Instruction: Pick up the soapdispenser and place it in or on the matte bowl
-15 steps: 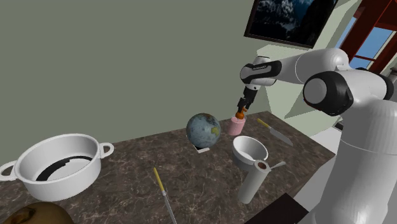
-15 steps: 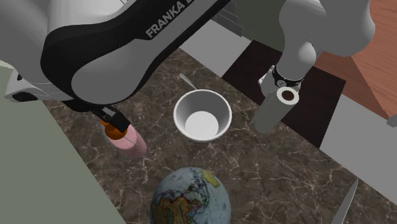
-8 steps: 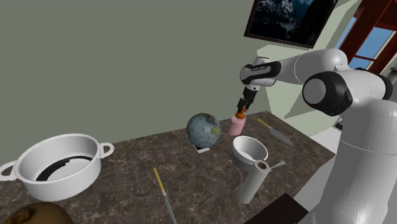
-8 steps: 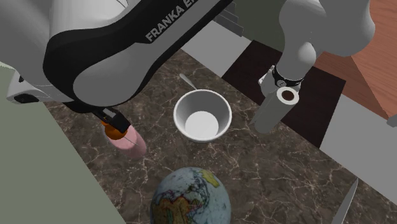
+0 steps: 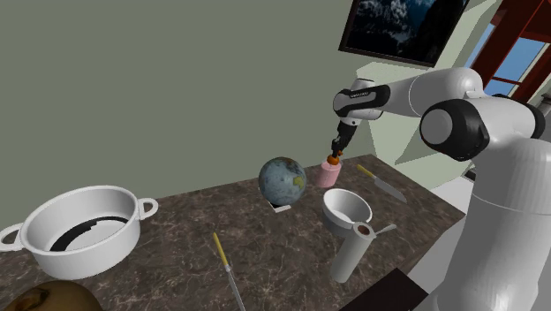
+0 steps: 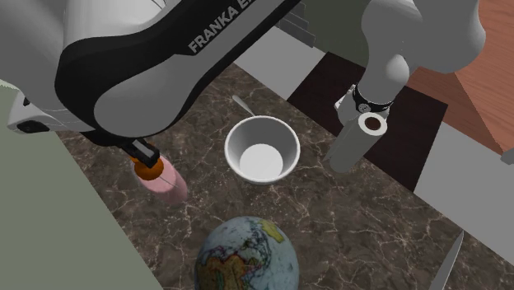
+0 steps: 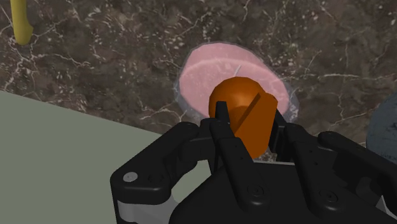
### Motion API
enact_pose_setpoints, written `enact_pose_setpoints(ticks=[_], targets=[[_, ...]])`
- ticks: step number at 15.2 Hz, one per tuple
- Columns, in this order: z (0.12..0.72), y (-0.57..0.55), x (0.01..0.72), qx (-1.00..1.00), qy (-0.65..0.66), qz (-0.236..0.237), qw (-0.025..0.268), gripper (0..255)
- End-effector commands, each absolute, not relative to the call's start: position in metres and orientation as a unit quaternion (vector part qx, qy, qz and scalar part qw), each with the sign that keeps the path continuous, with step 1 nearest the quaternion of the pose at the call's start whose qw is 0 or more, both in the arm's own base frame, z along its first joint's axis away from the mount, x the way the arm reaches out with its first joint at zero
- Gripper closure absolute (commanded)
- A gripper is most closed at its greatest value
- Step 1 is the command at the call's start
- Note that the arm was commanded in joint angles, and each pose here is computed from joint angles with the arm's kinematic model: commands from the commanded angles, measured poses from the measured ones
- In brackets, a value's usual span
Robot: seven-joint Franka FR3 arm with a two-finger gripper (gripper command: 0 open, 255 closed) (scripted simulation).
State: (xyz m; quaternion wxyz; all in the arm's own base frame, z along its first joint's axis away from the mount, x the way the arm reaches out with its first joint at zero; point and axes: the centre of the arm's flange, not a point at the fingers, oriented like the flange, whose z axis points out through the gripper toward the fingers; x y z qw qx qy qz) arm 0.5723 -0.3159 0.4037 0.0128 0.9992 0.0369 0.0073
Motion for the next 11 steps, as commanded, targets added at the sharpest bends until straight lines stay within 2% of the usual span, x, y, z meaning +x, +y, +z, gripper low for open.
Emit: enact_pose_setpoints(ticks=[1, 11], targets=[[0.402, -0.315, 0.573, 0.999, 0.037, 0.006, 0.012, 255], [0.45, -0.316, 0.572, 0.999, 0.037, 0.006, 0.012, 255]])
